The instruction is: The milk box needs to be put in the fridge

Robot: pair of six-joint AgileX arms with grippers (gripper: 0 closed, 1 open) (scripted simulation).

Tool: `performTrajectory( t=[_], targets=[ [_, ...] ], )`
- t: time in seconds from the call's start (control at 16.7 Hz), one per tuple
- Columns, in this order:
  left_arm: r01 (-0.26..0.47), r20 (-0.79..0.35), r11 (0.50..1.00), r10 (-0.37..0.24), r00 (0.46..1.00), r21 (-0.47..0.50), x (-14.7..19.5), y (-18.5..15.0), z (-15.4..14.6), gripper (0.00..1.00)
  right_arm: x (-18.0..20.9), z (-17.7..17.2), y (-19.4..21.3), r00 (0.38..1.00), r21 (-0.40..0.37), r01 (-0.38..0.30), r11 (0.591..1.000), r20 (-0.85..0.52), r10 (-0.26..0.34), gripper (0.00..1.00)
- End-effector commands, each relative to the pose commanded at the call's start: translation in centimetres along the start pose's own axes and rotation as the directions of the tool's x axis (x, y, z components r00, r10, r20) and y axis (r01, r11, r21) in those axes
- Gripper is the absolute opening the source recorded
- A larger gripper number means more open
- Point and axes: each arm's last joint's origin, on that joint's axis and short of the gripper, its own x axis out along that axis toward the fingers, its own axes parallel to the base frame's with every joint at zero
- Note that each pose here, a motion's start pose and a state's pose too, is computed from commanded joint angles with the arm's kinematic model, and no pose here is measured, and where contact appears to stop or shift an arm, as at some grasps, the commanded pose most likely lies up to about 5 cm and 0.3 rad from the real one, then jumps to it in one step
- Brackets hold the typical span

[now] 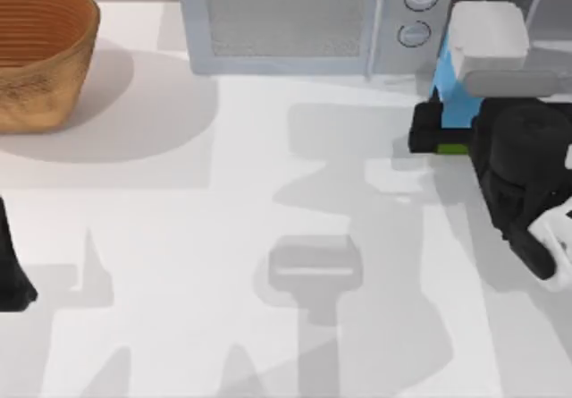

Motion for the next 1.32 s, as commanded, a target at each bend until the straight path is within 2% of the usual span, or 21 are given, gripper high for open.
performTrajectory(
  t=[0.24, 0.72, 0.96, 1.32],
  targets=[
    [0.0, 0.0, 1.0, 0.0, 1.0, 0.0, 0.0, 0.0, 0.0, 1.0, 0.3, 0.0, -0.1, 1.0, 0.0, 0.002, 1.0, -0.002, -0.002, 1.0],
    [0.0, 0.0, 1.0, 0.0, 1.0, 0.0, 0.0, 0.0, 0.0, 1.0, 4.9, 0.0, 0.0, 1.0, 0.0, 0.0, 1.0, 0.0, 0.0, 1.0],
    [0.0, 0.0, 1.0, 0.0, 1.0, 0.0, 0.0, 0.0, 0.0, 1.0, 5.0, 0.0, 0.0, 1.0, 0.0, 0.0, 1.0, 0.0, 0.0, 1.0],
    [0.0, 0.0, 1.0, 0.0, 1.0, 0.0, 0.0, 0.0, 0.0, 1.0, 5.0, 0.0, 0.0, 1.0, 0.0, 0.0, 1.0, 0.0, 0.0, 0.55]
  ],
)
